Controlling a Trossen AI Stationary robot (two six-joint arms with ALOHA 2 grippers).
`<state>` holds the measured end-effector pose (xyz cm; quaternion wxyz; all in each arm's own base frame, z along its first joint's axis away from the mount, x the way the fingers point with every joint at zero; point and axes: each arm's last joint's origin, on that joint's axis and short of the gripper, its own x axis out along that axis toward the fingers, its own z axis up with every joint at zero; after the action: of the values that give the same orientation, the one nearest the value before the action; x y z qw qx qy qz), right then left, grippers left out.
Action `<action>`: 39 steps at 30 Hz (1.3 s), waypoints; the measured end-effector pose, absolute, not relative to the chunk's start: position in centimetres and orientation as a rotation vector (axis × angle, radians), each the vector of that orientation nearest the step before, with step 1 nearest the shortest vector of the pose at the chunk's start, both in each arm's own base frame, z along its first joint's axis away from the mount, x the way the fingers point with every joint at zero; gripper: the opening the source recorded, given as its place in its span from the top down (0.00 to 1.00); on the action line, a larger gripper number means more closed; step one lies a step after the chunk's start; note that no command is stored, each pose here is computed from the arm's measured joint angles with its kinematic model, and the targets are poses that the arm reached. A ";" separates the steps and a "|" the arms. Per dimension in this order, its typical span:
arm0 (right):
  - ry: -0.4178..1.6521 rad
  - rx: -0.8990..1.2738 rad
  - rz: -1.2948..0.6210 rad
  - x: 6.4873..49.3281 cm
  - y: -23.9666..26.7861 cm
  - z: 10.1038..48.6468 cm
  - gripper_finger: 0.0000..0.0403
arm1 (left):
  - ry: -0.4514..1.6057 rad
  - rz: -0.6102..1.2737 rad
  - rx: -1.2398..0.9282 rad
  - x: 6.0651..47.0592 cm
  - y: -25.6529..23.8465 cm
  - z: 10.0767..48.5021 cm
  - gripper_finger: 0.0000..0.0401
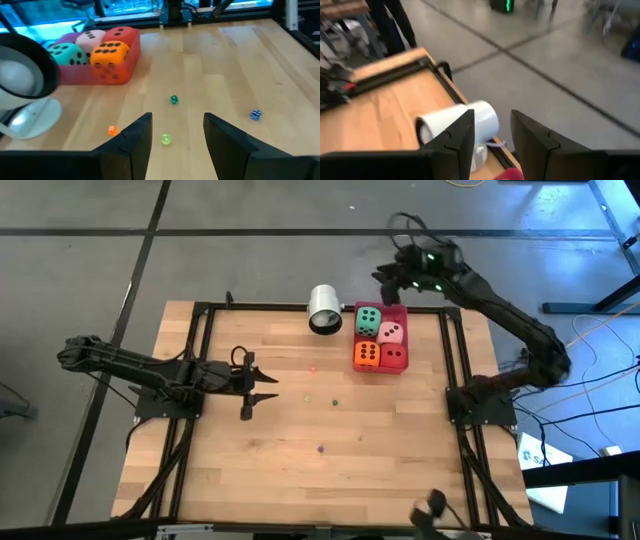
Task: Pick & Place Dice
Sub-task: Put the small light green dice into the red bin
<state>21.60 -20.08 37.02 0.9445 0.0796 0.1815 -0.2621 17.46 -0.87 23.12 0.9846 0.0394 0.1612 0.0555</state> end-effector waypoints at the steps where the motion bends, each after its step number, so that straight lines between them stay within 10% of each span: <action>1: 0.346 0.149 -0.531 20.9 -19.3 37.1 0.69 | 0.325 0.098 0.072 17.5 -0.9 23.1 0.57; 20: 0.119 0.172 -0.303 9.3 -7.2 28.5 0.69 | 0.322 0.127 0.060 17.5 -0.8 23.1 0.57; 39: -0.117 0.206 0.159 11.0 -2.6 20.0 0.69 | 0.387 0.193 0.064 19.7 -0.8 21.3 0.57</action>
<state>10.95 -2.62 20.03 0.9899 0.1026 -0.0582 0.0792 19.66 -0.81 21.30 0.9762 0.0319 0.1921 0.0958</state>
